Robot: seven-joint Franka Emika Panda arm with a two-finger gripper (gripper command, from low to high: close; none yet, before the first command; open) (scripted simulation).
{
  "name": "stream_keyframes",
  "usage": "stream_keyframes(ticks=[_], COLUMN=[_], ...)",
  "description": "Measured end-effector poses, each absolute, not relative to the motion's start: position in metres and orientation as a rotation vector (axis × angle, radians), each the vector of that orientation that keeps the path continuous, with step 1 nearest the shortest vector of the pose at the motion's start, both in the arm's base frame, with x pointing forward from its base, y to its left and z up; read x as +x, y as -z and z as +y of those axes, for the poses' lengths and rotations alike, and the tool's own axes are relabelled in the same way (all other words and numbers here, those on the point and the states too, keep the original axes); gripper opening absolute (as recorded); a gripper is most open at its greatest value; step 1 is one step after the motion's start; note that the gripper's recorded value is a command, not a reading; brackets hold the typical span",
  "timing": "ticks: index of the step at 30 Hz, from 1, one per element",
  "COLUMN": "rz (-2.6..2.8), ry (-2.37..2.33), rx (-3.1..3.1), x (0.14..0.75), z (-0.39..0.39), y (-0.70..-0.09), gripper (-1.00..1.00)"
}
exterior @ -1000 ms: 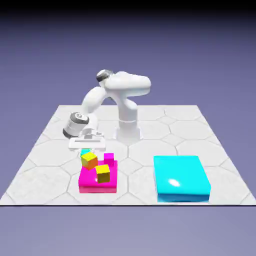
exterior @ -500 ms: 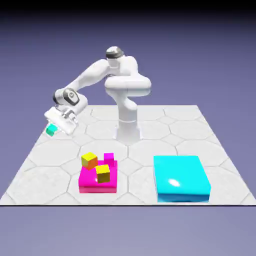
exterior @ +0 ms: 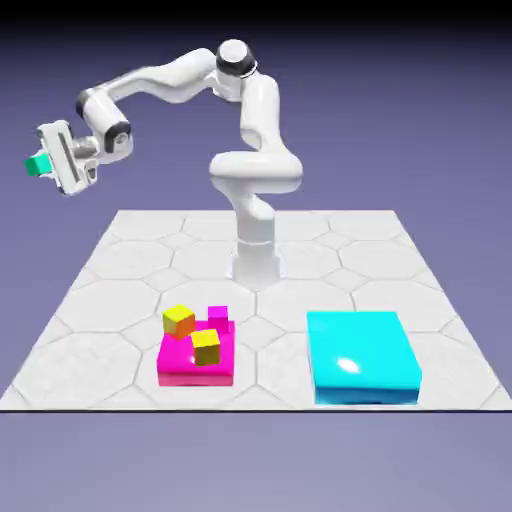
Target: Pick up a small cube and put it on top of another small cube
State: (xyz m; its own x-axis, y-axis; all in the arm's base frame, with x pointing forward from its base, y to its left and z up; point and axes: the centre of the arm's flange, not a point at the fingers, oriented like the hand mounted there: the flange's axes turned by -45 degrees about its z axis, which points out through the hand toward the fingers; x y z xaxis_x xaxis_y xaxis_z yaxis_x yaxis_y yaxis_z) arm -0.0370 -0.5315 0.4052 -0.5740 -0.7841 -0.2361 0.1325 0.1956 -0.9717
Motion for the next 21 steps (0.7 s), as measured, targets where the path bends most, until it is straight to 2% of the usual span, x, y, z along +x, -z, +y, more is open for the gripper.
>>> stream_keyframes(ticks=[5,10,15,21], rz=[1.576,1.484,1.423,1.374], ry=[1.4,1.188,0.872,0.38], rx=[-0.934,-1.229,-1.475,-1.685], x=[0.029,0.114,0.203,0.303], z=[-0.536,-0.526,-0.503,-0.459], y=[-0.466,-0.495,-0.491,-0.445], gripper=[-1.0,-1.0,-1.0,-1.0])
